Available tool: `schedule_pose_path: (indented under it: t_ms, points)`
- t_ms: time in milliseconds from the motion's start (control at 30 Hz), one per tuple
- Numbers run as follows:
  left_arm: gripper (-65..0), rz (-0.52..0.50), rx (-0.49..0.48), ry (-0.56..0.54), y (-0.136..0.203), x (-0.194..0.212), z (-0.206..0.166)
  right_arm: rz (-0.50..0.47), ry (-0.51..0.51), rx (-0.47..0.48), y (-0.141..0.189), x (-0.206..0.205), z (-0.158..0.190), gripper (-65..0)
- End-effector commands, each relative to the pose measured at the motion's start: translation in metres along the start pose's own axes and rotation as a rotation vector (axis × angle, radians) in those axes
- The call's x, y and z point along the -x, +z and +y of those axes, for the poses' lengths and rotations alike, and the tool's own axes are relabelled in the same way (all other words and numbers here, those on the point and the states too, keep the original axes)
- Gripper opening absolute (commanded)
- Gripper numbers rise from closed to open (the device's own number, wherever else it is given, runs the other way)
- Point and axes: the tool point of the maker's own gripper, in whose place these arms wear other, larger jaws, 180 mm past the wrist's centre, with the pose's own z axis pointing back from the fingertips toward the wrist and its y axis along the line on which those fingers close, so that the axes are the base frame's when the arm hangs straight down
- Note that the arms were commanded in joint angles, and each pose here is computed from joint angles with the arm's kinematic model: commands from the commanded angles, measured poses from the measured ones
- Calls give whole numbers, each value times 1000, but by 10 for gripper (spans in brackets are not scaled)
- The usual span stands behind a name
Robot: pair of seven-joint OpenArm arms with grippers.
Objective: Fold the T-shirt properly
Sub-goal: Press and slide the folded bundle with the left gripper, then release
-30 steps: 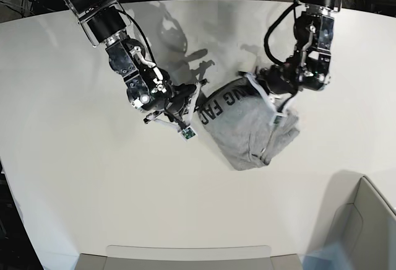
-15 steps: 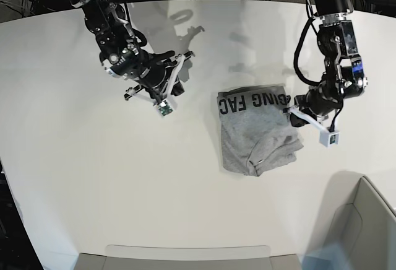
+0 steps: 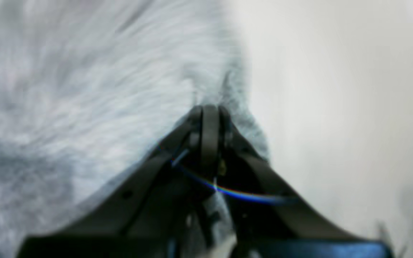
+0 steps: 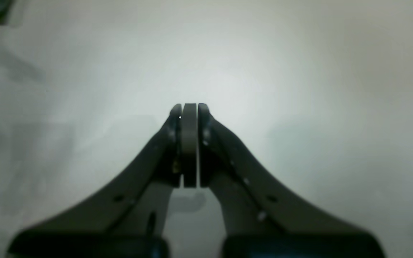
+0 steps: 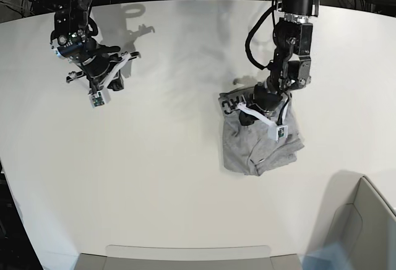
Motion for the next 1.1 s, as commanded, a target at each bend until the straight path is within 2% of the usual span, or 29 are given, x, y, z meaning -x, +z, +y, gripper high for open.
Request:
schedule_pose_path:
  t_ms: [0,133,267,333,467,600,733,833,1067]
  points:
    - [-650,-27,-8,-1,-2,-9,2,-52,12,5,5,-14,-3,-645]
    - [-650,11,-53,25,-12,6,23,-45,8,16,6,-12,-8,-645]
    - [-650,66,-137,21,-17,13,64,-42,12,6,5,-11,-4,-645]
    - [-650,91,-173,-12,-10,13,92,-43,12,6,5,-12,-4,-645]
    - [-650,117,-160,-119,6,3,122,-45,12,4,5,-12,-3,-645]
    - [-650,119,-206,-157,19,-6,146,-50,30,-28,4,-15,11,-645]
    - [-650,111,-223,-178,26,-16,155,-71,73,-75,7,-23,32,-645]
    - [-650,28,-213,-203,39,-52,147,-98,94,-93,11,-31,41,-645]
    - [-650,-117,-181,-285,93,-100,108,-126,110,-99,27,-34,49,-645]
